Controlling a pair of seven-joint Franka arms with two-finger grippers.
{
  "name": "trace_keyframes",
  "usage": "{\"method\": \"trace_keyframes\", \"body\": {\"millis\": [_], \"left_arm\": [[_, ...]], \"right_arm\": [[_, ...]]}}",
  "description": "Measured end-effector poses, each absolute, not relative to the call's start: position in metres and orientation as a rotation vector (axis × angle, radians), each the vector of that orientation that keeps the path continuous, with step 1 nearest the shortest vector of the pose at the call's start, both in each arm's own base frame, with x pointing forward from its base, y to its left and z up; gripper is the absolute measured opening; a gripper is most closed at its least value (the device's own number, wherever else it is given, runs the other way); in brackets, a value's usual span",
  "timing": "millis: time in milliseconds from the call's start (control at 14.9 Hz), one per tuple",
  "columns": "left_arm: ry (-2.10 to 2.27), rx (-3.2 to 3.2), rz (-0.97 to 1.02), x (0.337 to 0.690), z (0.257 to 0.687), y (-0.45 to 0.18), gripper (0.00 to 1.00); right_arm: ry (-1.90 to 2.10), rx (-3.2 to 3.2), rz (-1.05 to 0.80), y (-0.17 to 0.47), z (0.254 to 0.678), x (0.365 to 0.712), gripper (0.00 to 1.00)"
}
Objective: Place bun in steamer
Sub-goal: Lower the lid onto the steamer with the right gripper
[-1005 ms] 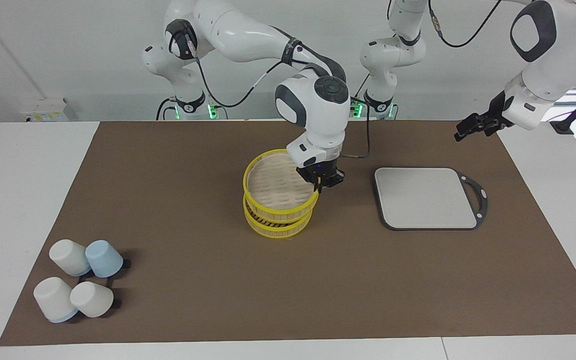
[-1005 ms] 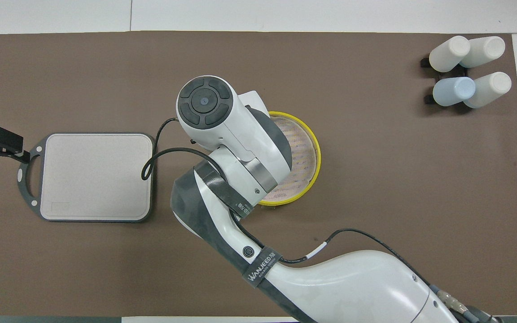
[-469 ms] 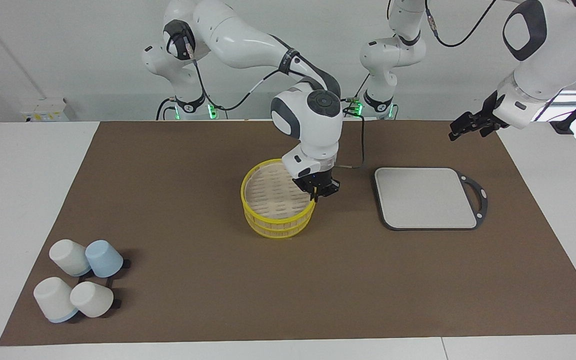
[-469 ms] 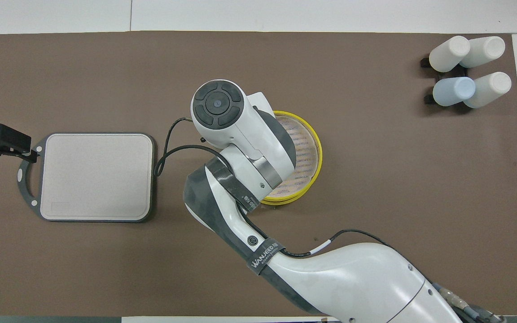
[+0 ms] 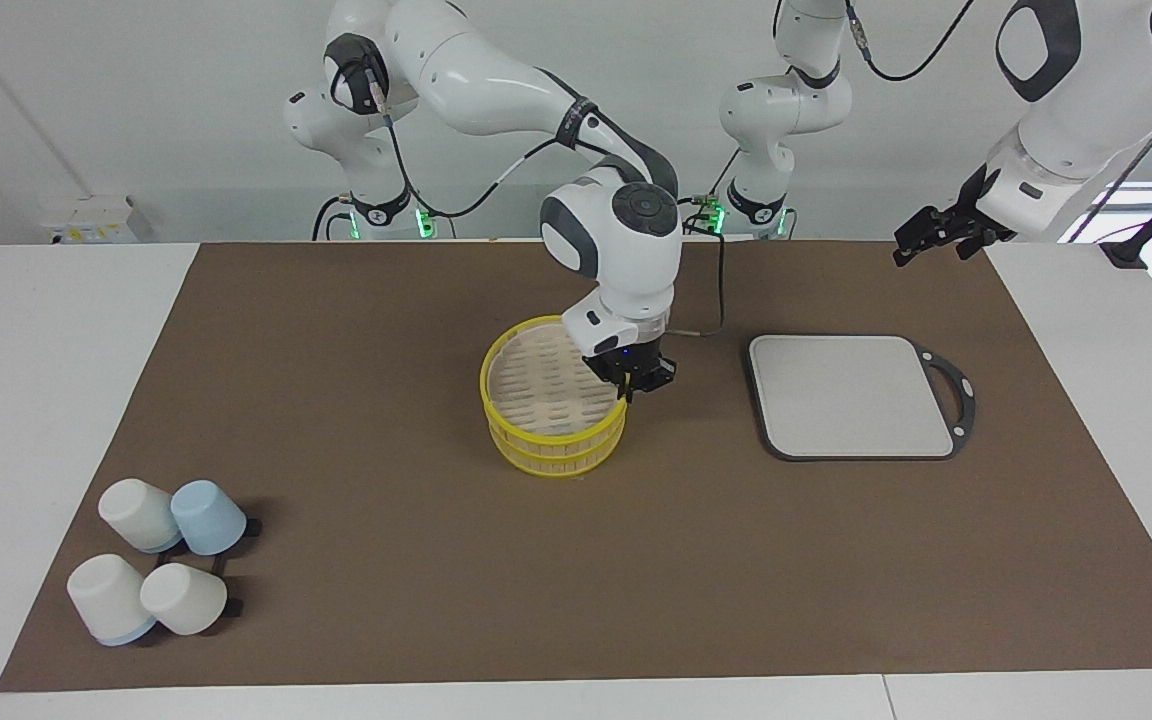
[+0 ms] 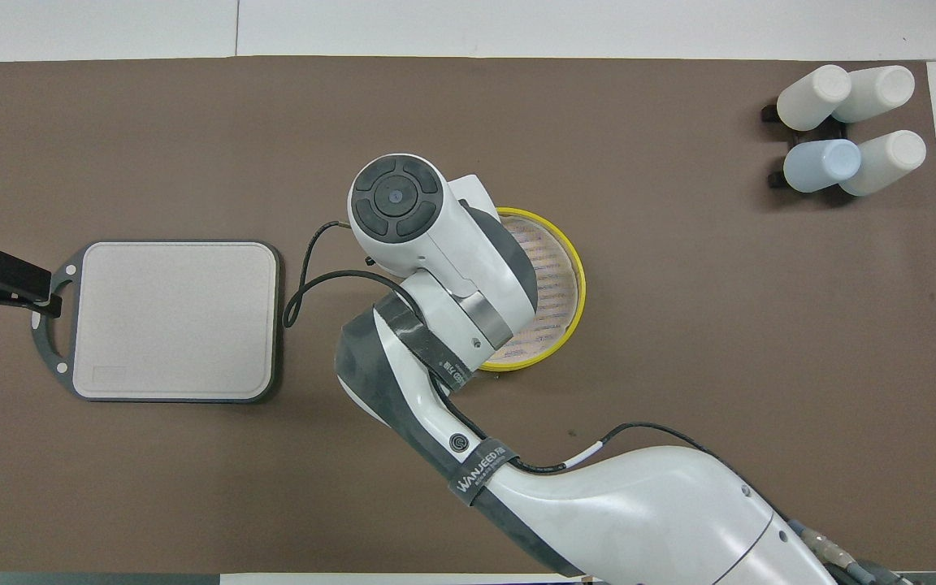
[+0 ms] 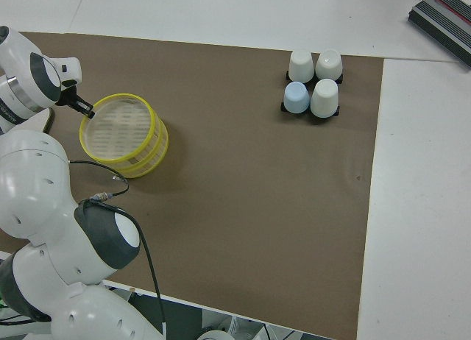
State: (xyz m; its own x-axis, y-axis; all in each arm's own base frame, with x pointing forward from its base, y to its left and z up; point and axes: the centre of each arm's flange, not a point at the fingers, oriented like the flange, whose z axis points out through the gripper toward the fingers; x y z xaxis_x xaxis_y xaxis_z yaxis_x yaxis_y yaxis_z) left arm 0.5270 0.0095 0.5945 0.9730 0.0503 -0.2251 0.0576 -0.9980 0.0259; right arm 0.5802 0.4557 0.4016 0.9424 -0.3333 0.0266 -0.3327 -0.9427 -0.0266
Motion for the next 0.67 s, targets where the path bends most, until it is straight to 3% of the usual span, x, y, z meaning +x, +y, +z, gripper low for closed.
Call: {"method": "trace_keyframes", "body": {"millis": [536, 670], "left_arm": [[0.003, 3.1, -0.23, 0.5302, 0.594, 0.0051, 1.0], [-0.011, 3.101, -0.229, 0.5303, 0.594, 0.0005, 1.0]], "right_arm": [[0.514, -3.08, -0.044, 0.4564, 0.3996, 0.5775, 0.09], [0.508, -3.084, -0.038, 0.4569, 0.3996, 0.574, 0.23]]}}
